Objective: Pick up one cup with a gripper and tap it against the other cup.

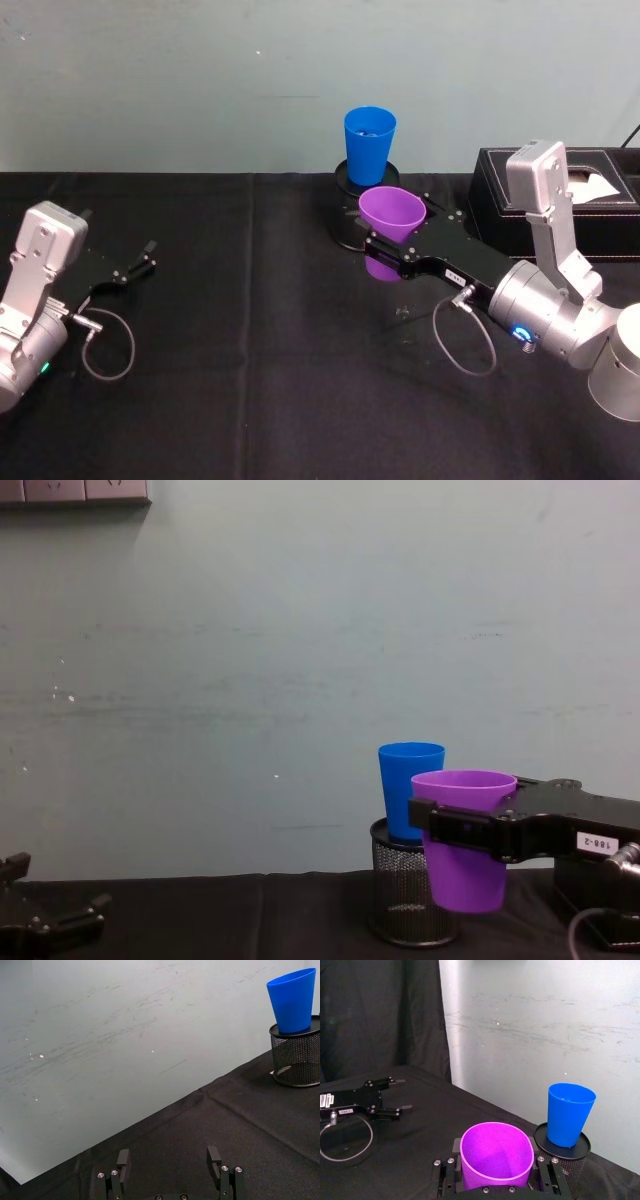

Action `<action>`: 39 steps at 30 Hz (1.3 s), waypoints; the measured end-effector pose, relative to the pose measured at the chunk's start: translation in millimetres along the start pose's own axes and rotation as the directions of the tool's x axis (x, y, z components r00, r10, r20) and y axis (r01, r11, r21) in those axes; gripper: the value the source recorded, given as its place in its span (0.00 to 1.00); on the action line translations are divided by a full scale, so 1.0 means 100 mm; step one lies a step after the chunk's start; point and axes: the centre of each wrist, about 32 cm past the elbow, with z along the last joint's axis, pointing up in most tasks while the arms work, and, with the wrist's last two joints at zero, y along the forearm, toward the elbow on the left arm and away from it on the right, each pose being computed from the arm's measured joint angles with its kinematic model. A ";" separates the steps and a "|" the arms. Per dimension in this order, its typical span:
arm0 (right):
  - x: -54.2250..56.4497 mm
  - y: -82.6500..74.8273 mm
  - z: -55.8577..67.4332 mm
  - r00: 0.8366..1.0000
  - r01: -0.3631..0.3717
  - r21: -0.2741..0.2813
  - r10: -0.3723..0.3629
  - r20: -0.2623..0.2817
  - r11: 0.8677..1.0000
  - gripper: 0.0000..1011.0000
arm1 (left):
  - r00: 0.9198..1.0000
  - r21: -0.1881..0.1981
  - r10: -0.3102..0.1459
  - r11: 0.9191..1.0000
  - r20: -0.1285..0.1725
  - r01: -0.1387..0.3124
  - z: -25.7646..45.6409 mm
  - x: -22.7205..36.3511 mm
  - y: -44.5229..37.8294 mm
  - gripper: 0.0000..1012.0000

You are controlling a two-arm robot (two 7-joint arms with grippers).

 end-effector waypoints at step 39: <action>0.00 0.00 0.00 1.000 0.000 -0.001 0.000 0.001 1.000 0.73 | 1.000 0.000 0.000 1.000 0.000 0.000 0.000 0.000 0.000 0.99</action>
